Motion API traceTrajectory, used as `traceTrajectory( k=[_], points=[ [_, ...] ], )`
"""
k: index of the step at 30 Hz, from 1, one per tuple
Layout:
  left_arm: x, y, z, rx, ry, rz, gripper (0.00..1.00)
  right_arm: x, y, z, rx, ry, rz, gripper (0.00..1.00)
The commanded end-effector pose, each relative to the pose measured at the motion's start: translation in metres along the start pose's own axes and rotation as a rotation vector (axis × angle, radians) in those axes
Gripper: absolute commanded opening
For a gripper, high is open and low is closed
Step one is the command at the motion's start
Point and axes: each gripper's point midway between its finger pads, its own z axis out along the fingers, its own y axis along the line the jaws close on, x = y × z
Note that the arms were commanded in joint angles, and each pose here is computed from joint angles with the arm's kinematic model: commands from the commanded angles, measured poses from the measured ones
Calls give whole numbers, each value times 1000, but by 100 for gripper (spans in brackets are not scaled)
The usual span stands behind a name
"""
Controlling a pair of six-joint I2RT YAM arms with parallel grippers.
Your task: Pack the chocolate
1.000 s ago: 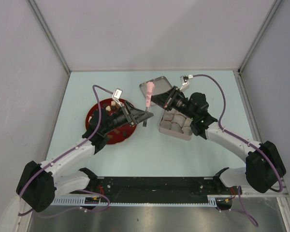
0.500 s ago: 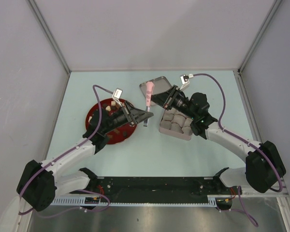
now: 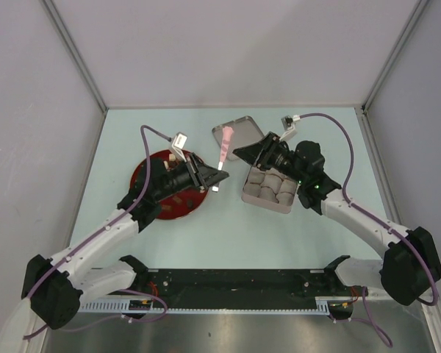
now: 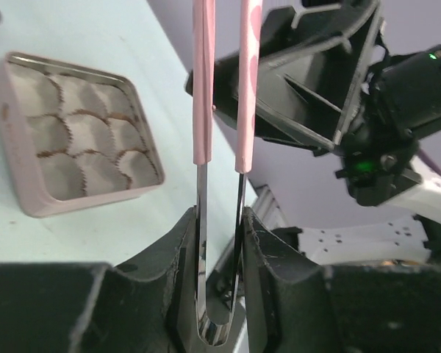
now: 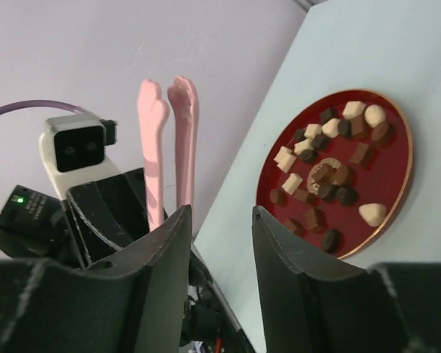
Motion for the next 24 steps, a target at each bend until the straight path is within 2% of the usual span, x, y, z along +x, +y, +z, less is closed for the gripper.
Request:
traceTrajectory(
  k=[1, 5, 10, 11, 13, 15, 21, 22, 24],
  points=[
    [-28, 5, -12, -123, -58, 194, 6, -15, 0, -18, 55, -47, -102, 46],
    [-36, 29, -27, -299, -49, 299, 6, -21, -9, -32, 132, -66, -166, 54],
    [-46, 55, -54, -484, -67, 430, 4, -19, -27, -50, 244, -55, -232, 55],
    [-51, 64, -65, -553, -80, 446, 6, -19, -29, -56, 268, -50, -238, 56],
    [-55, 70, -75, -613, -77, 491, 18, -24, -34, -64, 309, -71, -268, 56],
    [-56, 82, -90, -702, -58, 519, 19, -23, -41, -77, 363, -62, -288, 57],
    [-48, 106, -114, -845, 7, 523, 21, -37, -67, -121, 535, -87, -336, 58],
    [-46, 109, -115, -855, 19, 518, 22, -49, -70, -134, 580, -138, -342, 59],
    [-39, 116, -118, -879, 54, 502, 23, -53, -79, -152, 644, -145, -351, 61]
  ],
)
